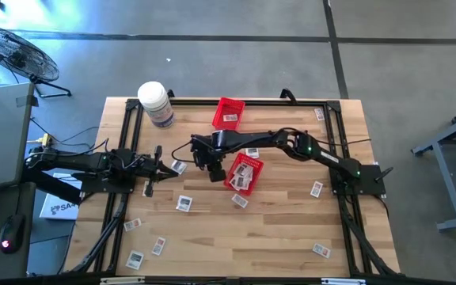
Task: Pick & Place First Aid Supplies
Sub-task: Put the white ointment pack into the top red bin
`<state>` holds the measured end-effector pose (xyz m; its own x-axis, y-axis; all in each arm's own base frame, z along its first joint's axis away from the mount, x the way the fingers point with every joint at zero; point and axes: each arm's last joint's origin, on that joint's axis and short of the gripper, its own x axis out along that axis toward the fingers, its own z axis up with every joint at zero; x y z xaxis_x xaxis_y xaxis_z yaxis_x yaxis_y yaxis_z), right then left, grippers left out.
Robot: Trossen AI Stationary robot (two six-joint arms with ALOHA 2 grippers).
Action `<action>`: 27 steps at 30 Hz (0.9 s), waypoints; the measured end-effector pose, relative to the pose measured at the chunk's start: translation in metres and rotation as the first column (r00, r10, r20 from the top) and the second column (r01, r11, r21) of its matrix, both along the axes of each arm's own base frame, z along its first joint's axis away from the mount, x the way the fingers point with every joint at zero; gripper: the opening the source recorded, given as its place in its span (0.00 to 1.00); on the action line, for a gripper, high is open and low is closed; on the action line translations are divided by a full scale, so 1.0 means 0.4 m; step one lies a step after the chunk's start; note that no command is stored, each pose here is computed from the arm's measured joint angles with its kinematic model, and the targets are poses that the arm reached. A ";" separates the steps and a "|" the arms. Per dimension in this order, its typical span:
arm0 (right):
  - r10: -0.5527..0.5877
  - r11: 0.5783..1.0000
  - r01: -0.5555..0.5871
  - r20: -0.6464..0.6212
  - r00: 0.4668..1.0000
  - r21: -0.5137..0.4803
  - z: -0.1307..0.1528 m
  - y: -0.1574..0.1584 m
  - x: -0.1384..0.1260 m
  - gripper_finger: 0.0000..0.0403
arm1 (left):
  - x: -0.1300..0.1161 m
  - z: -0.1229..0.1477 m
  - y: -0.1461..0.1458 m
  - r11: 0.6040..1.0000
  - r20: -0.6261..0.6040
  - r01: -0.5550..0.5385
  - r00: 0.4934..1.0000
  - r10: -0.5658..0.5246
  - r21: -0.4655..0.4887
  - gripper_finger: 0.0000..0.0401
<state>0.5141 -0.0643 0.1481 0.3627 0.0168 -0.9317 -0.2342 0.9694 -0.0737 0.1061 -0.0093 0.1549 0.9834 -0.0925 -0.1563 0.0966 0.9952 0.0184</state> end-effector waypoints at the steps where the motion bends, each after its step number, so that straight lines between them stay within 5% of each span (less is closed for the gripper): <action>1: 0.001 1.000 -0.001 -0.016 1.000 0.003 -0.010 0.001 -0.001 0.28 | 0.000 0.000 0.000 1.000 0.000 0.000 1.000 0.000 0.000 0.05; 14: -0.020 0.997 0.015 -0.053 0.998 -0.080 -0.024 0.006 -0.003 0.27 | 0.000 0.000 0.000 1.000 0.000 0.000 1.000 0.000 0.000 0.05; 27: -0.023 0.995 0.014 -0.080 0.997 -0.103 -0.034 0.009 -0.006 0.13 | 0.000 0.000 0.000 1.000 0.000 0.000 1.000 0.000 0.000 0.05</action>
<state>0.5118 -0.0607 0.1343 0.2853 -0.0865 -0.9545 -0.2253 0.9619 -0.1545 0.1060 -0.0093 0.1549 0.9834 -0.0926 -0.1560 0.0967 0.9951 0.0185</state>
